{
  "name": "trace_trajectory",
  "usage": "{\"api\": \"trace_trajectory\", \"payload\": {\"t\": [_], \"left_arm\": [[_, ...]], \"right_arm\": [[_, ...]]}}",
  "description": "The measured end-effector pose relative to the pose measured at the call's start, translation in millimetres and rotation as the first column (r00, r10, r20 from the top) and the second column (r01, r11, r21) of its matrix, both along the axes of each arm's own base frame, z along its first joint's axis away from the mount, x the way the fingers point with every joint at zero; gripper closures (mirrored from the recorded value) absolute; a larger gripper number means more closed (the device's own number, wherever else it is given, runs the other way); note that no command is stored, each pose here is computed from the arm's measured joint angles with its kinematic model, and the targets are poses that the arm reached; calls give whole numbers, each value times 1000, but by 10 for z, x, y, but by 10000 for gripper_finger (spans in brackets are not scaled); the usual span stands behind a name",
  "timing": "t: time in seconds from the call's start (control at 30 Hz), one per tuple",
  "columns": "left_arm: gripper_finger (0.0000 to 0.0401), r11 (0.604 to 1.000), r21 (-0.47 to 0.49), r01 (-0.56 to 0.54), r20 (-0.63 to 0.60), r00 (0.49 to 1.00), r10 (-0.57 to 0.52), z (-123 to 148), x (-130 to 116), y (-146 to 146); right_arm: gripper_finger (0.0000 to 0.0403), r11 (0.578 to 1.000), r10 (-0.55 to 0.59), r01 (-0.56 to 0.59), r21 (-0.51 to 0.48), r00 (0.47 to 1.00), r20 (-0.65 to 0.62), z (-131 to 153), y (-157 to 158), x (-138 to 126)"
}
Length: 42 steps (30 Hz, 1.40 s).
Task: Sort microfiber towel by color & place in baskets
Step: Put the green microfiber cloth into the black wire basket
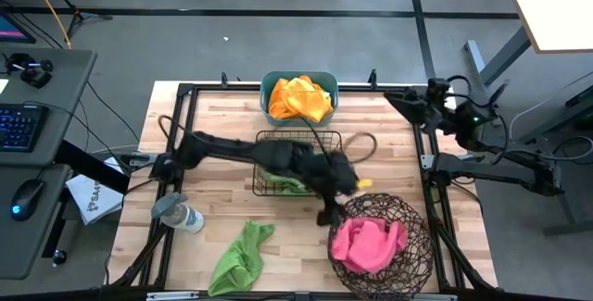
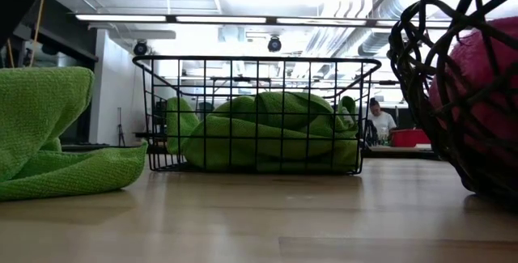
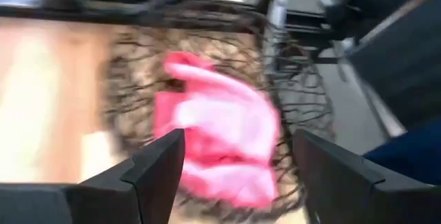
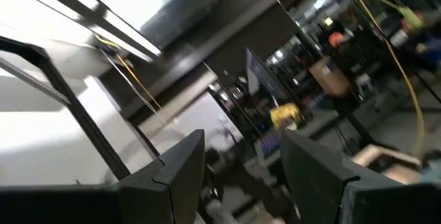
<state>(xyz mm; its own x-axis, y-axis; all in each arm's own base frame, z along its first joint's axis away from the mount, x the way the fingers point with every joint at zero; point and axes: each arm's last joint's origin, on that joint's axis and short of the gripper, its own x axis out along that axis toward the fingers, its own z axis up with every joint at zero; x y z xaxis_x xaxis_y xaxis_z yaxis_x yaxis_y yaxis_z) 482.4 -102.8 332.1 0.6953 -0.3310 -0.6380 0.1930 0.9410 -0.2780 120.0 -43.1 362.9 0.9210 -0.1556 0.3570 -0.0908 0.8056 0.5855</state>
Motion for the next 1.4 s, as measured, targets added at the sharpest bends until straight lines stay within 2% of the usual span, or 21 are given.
{"api": "trace_trajectory", "payload": {"t": [0.17, 0.3, 0.37, 0.47, 0.6, 0.67, 0.77, 0.87, 1.0, 1.27, 1.4], "left_arm": [[156, 978, 158, -134, -65, 987, 146, 273, -338, 138], [169, 964, 179, -197, -78, 974, 213, 324, -616, 55], [174, 954, 194, -230, -124, 959, 256, 187, -794, -52], [178, 923, 209, -323, -219, 904, 366, -175, -1140, -200], [179, 864, 69, -499, -328, 807, 492, -529, -1744, -412], [179, 845, 21, -534, -466, 743, 481, -716, -2004, -532], [179, 868, -15, -496, -641, 671, 372, -856, -2247, -712], [179, 903, -68, -424, -704, 662, 258, -870, -2326, -901], [179, 931, -46, -361, -692, 684, 232, -953, -2345, -1104], [179, 962, 101, -254, -707, 662, 249, -1473, -2283, -1324], [179, 955, 204, -216, -710, 639, 296, -1737, -2277, -1365]], "right_arm": [[219, 999, 15, -13, 30, 997, -80, -78, -7, 28], [219, 999, 42, -39, 37, 994, -102, -100, -4, 46], [219, 998, 61, -57, 37, 992, -111, -108, -1, 52], [219, 996, 83, -79, 31, 989, -126, -119, 7, 51], [219, 996, 90, -85, 41, 985, -150, -144, 7, 57], [219, 996, 89, -83, 41, 983, -161, -155, 6, 59], [219, 996, 85, -79, 37, 979, -184, -176, 4, 63], [219, 996, 85, -78, 41, 975, -203, -197, 3, 67], [219, 996, 85, -77, 46, 973, -214, -208, 2, 68], [219, 996, 84, -73, 53, 965, -250, -246, 0, 74], [219, 996, 85, -73, 58, 962, -260, -256, -1, 75]]}}
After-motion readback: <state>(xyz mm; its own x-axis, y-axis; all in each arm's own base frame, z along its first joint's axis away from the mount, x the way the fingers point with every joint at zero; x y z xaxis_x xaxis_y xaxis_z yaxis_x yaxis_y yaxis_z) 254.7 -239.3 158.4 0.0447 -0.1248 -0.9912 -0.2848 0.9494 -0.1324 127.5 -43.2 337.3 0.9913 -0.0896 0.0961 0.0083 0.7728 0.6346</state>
